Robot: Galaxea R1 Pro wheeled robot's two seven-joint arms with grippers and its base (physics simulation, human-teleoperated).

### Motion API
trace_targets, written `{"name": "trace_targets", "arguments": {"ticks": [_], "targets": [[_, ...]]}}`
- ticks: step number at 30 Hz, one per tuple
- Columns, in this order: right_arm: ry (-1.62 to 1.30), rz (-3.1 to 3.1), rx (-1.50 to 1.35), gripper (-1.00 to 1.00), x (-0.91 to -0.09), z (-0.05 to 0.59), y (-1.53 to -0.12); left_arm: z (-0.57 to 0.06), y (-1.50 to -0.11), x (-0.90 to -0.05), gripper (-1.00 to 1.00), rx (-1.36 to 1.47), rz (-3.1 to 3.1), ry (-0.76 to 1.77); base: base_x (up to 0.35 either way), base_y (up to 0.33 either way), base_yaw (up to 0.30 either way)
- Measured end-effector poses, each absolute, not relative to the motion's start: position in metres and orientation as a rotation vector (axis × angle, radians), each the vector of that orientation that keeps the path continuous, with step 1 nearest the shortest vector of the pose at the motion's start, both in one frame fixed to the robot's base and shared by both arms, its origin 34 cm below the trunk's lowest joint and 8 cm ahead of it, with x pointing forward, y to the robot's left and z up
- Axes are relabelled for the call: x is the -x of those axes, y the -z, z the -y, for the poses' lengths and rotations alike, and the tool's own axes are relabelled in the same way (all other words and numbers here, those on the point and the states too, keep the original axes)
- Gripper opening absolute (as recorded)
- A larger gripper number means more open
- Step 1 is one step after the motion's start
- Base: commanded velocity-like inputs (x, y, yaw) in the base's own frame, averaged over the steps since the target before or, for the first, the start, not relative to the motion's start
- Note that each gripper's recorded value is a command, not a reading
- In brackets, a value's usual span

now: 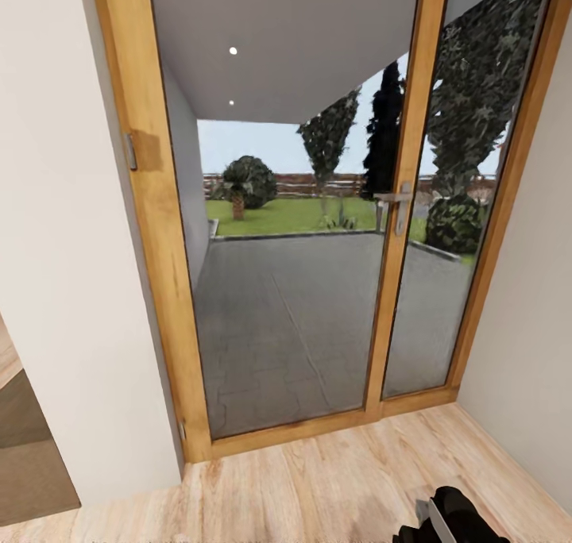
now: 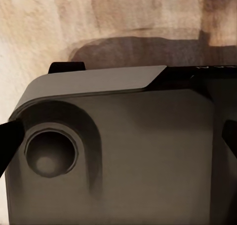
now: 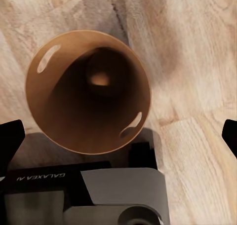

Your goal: Put the three can of soda from the living room inside the tash can in the kitchen.

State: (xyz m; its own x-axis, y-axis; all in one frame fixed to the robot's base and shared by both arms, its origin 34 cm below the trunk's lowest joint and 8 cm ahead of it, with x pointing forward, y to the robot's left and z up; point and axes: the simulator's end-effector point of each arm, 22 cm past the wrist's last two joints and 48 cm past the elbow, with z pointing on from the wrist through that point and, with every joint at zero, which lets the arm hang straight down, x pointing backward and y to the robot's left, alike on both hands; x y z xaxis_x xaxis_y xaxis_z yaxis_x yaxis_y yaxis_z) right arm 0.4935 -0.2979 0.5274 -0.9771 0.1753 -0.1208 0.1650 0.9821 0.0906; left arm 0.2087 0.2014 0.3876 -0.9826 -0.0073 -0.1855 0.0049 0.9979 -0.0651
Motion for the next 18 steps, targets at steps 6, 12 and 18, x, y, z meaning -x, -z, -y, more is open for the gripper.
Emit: {"name": "trace_targets", "arguments": {"ticks": [6, 12, 18], "targets": [[-0.114, -3.007, -0.262, 1.00, -0.492, 0.301, -0.524, -0.201, -0.387, -0.205, 1.00, 0.002, -2.963, 0.098, 0.000, 0.000, 0.000], [-0.109, -3.017, -0.260, 1.00, -0.489, 0.302, -0.516, -0.201, -0.381, -0.201, 1.00, 0.003, -2.973, 0.098, 0.000, 0.000, 0.000], [-0.108, -3.026, -0.260, 1.00, -0.486, 0.301, -0.508, -0.202, -0.376, -0.198, 1.00, 0.003, -2.981, 0.097, 0.000, 0.000, 0.000]]}}
